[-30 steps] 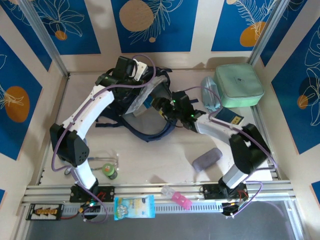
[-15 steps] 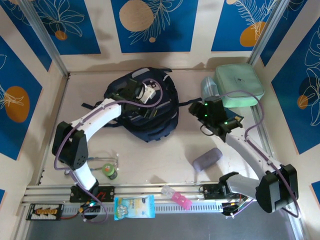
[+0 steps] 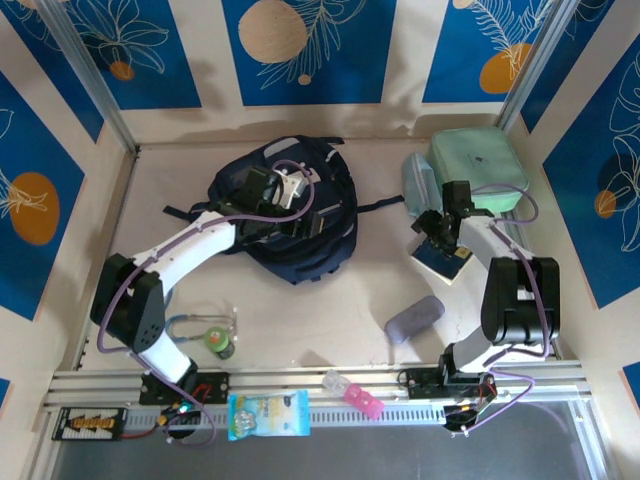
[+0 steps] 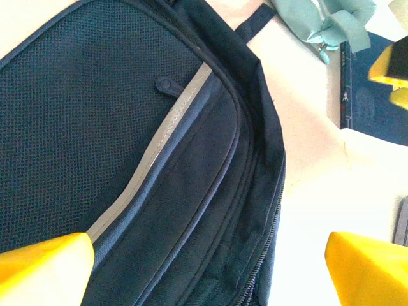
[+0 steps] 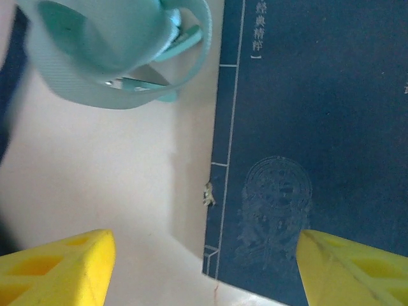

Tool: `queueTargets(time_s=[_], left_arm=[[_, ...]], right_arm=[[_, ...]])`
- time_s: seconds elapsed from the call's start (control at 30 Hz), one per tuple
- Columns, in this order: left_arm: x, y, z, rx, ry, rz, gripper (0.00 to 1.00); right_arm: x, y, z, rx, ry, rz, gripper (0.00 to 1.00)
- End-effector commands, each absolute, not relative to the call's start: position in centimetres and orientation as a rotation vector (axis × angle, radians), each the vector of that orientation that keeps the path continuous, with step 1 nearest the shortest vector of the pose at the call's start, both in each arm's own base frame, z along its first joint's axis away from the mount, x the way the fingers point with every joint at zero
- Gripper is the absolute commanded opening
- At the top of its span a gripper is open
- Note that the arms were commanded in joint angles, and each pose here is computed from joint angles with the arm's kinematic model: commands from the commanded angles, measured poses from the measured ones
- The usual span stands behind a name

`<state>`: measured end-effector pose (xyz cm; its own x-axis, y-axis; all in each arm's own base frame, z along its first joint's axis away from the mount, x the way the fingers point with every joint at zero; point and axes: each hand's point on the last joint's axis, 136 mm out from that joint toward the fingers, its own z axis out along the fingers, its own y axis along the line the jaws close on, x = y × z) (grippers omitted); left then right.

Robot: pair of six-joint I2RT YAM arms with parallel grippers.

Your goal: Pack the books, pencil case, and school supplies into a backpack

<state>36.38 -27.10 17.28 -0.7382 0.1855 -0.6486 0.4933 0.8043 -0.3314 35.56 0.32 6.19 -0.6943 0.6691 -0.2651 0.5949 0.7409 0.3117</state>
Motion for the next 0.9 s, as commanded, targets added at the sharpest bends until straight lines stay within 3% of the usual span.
queueTargets(time_s=[0.0,0.33,0.6,0.73,0.87], left_arm=[[36.2,-27.8,19.0,0.497,2.33,-0.715,0.97],[36.0,-29.5,19.2,0.611,2.348,-0.625,1.0],[36.1,-34.1,17.7,0.714,2.367,-0.653,1.0],[36.0,-36.2,17.2,0.745,2.372,-0.687,1.0],[35.6,-38.0,16.8,0.783,2.373,-0.7,1.0]], right_arm=[[36.3,-0.1,5.1,0.972,2.604,0.272,0.75],[32.0,6.4,1.4,1.015,2.797,0.472,0.68],[31.4,11.4,4.6,0.787,2.814,0.701,0.65],[31.8,10.7,7.4,0.776,2.741,0.72,0.64],[30.2,6.8,9.0,0.928,2.658,0.569,0.64]])
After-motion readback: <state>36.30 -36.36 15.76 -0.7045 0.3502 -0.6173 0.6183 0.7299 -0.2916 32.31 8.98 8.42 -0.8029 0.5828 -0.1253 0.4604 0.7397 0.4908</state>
